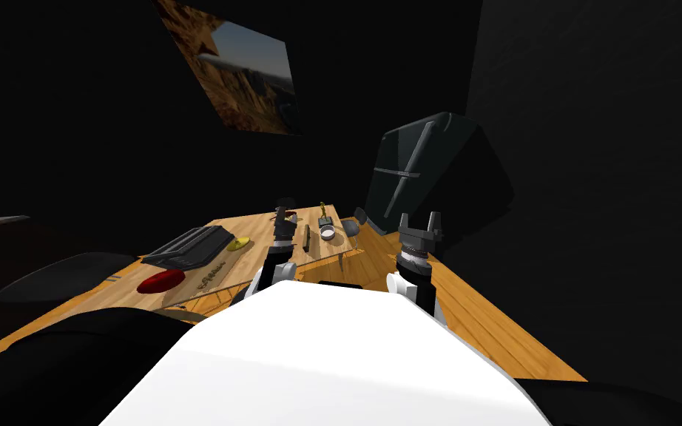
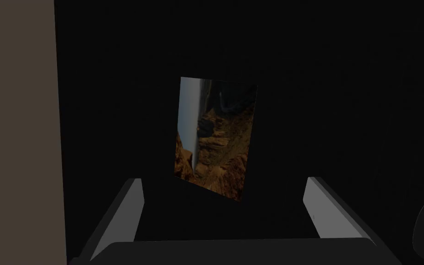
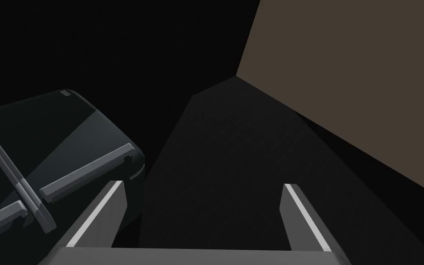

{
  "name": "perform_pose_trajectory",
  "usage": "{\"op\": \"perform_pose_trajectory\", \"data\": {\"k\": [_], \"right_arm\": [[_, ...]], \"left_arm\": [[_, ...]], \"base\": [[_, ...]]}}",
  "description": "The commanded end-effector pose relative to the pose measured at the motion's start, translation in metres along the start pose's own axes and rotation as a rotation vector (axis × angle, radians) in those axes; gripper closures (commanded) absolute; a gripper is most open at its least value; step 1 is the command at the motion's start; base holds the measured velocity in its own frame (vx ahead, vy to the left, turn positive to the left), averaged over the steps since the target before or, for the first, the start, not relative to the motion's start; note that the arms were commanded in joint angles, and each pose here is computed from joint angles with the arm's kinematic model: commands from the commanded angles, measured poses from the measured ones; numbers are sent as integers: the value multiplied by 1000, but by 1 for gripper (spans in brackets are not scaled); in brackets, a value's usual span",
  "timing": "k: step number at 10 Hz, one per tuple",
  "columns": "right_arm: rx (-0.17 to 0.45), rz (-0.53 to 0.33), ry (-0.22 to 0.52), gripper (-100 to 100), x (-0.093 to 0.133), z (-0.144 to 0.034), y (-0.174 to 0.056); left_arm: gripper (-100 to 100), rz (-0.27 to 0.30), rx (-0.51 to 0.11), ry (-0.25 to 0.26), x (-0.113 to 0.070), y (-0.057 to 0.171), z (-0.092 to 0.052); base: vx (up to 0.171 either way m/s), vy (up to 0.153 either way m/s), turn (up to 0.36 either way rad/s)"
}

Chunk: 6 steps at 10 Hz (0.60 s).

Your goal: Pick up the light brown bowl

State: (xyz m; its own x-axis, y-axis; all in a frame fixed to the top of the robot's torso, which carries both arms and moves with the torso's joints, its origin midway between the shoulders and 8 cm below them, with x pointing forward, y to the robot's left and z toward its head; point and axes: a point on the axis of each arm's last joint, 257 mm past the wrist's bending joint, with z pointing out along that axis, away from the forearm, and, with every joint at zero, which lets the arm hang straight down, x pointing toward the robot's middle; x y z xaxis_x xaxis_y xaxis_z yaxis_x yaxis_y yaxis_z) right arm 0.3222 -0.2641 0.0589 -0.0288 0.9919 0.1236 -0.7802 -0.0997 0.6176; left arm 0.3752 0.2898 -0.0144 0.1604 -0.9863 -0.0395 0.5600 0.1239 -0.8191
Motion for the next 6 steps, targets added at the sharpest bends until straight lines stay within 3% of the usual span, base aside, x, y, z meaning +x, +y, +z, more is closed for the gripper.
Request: {"op": "perform_pose_trajectory", "data": {"k": [1, 6], "right_arm": [[0, 0, 0, 0, 0, 0, 0], [0, 0, 0, 0, 0, 0, 0]], "left_arm": [[-100, 7, -22, 19, -2, 7, -4], [-100, 6, -140, 39, -18, 44, -26]], "base": [[-13, -21, -164], [-18, -45, -254]]}}
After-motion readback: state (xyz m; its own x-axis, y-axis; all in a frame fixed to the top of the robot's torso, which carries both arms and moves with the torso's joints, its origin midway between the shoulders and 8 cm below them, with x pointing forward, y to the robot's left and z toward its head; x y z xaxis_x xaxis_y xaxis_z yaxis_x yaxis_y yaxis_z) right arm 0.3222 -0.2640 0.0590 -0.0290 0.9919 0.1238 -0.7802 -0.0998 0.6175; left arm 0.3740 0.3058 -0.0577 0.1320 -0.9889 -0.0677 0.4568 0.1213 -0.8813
